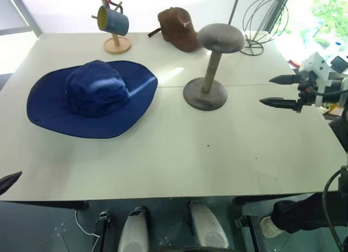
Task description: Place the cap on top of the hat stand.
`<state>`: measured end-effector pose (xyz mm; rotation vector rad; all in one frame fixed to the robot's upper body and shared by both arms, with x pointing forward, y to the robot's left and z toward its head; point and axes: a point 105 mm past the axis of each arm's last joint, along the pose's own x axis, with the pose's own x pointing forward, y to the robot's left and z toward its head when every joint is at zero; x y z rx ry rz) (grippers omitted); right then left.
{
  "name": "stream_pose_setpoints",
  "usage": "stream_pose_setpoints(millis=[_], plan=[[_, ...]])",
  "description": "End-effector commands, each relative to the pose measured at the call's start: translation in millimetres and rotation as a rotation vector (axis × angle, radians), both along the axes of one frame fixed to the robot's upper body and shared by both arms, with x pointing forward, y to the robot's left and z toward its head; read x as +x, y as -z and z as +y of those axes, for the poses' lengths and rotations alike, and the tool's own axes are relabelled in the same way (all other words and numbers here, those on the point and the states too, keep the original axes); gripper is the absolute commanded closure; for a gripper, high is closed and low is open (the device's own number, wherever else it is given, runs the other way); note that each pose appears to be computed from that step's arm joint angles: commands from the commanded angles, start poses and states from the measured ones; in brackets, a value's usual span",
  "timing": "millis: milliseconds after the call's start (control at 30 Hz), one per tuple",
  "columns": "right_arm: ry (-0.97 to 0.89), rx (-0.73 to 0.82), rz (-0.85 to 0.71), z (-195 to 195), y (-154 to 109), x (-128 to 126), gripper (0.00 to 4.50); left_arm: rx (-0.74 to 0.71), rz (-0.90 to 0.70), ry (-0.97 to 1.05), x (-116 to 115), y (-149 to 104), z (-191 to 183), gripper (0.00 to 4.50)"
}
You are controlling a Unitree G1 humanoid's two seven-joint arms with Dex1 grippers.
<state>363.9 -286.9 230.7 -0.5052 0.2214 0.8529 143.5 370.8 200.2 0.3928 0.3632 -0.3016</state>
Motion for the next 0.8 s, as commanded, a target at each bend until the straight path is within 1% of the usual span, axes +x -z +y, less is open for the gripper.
stream_pose_setpoints(millis=[33, 233, 367, 467, 533, 600, 633, 700, 800], plan=[[0.015, 0.0, -0.061, -7.3, -17.0, -3.3, 0.08, 0.026, -0.025, 0.007, 0.2, -9.3, 0.3, 0.0], [0.024, 0.0, -0.064, -8.7, -17.3, -3.0, 0.08, -0.001, -0.04, 0.011, 5.3, -12.6, -0.8, 0.0], [0.019, 0.026, -0.046, -7.6, -18.8, -3.7, 0.08, -0.017, -0.038, 0.027, 9.1, -14.4, -3.1, 0.0], [0.0, 0.013, -0.053, -4.3, -19.6, -4.4, 0.08, 0.013, -0.043, 0.08, 16.4, -18.1, -12.6, 0.0], [-0.019, 0.016, -0.065, 0.6, -24.2, -4.5, 0.08, 0.04, -0.034, 0.161, 19.7, -22.8, -27.6, 0.0], [-0.062, 0.006, -0.069, 7.7, -29.5, -7.6, 0.08, 0.093, -0.022, 0.233, 23.3, -28.4, -39.1, 0.0], [-0.103, -0.001, -0.067, 13.8, -33.0, -11.7, 0.08, 0.165, -0.008, 0.272, 28.6, -30.5, -42.3, 0.0], [-0.172, -0.01, -0.058, 25.2, -38.5, -19.3, 0.08, 0.266, 0.0, 0.341, 41.0, -35.3, -48.5, 0.0], [-0.285, -0.018, -0.048, 47.3, -46.0, -33.8, 0.08, 0.359, -0.031, 0.471, 67.4, -48.4, -67.9, 0.0]])
